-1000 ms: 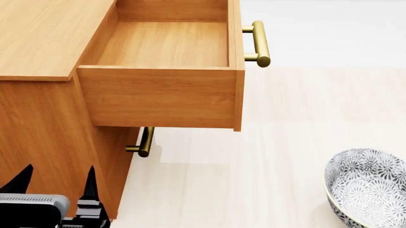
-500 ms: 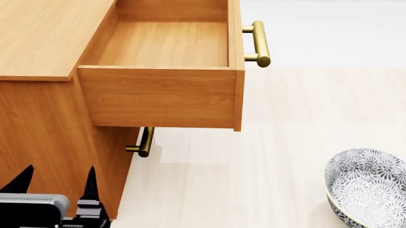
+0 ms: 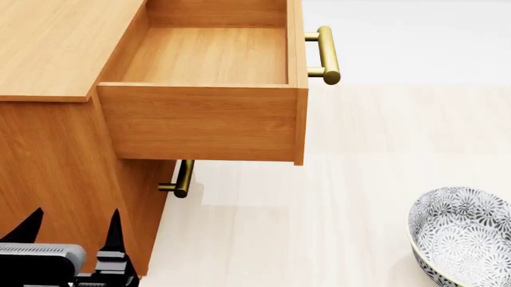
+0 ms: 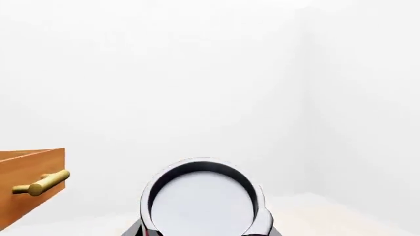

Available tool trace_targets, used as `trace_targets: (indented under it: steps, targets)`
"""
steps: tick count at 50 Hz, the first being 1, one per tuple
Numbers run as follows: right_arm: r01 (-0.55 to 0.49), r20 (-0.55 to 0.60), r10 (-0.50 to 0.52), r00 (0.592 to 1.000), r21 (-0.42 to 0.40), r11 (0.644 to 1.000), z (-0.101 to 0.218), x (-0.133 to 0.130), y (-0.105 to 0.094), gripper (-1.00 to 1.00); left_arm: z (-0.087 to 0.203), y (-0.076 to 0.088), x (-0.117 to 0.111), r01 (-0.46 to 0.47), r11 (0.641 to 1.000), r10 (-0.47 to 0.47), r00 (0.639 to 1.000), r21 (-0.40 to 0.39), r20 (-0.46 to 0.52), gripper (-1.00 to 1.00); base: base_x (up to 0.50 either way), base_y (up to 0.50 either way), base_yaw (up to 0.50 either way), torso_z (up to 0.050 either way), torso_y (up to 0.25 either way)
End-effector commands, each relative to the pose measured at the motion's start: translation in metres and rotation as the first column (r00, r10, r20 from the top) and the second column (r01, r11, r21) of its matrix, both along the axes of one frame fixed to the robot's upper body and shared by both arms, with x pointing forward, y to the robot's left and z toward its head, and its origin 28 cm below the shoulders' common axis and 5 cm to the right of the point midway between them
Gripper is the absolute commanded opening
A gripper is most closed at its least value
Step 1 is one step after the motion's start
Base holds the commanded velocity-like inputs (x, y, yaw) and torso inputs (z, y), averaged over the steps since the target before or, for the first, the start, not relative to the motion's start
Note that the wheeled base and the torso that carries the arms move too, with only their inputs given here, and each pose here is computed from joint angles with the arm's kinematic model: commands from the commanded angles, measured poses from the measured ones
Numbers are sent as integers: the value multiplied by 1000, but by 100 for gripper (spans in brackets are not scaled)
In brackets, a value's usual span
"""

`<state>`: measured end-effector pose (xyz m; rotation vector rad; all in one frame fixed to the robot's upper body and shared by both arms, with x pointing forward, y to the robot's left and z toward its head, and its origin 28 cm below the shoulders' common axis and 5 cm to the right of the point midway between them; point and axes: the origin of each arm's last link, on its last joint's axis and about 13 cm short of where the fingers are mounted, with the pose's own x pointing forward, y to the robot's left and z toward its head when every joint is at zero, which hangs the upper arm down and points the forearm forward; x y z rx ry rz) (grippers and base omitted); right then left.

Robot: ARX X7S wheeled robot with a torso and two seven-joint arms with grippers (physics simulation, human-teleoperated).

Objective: Put the ketchup in the top drawer of the cabinet.

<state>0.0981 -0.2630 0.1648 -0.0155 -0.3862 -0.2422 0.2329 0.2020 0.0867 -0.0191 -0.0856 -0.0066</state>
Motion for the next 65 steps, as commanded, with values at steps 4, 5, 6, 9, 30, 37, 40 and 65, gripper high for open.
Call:
trace_targets:
  steps: [4, 5, 6, 9, 30, 37, 40, 65]
  targets:
    - [6, 103, 1, 995, -66, 998, 40, 3, 2, -100, -2, 0, 2, 2, 1000, -2, 1000, -4, -2, 100, 0, 0, 0, 0, 0]
    - [2, 117, 6, 993, -65, 998, 44, 3, 2, -100, -2, 0, 2, 3, 1000, -3, 1000, -4, -2, 100, 0, 0, 0, 0, 0]
    - [2, 121, 6, 993, -64, 998, 46, 2, 2, -100, -2, 0, 2, 2, 1000, -2, 1000, -3, -2, 100, 0, 0, 0, 0, 0]
    - [-1, 132, 11, 991, -77, 997, 53, 2, 2, -100, -1, 0, 2, 4, 1000, -4, 1000, -4, -1, 100, 0, 0, 0, 0, 0]
    - [-11, 258, 46, 965, -135, 991, 122, 11, 14, -100, -3, -1, 2, 7, 1000, -7, 1000, -10, -2, 100, 0, 0, 0, 0, 0]
    - [-16, 280, 53, 958, -134, 991, 140, 17, 18, -100, -3, -1, 2, 6, 1000, -6, 1000, -13, -2, 100, 0, 0, 0, 0, 0]
    - [-16, 286, 54, 957, -134, 991, 145, 20, 19, -100, -3, 0, 2, 5, 1000, -5, 1000, -14, -1, 100, 0, 0, 0, 0, 0]
    - [-119, 254, 151, 955, -137, 983, 184, 74, 42, -100, -5, 0, 2, 5, 1000, -5, 1000, -22, -4, 100, 0, 0, 0, 0, 0]
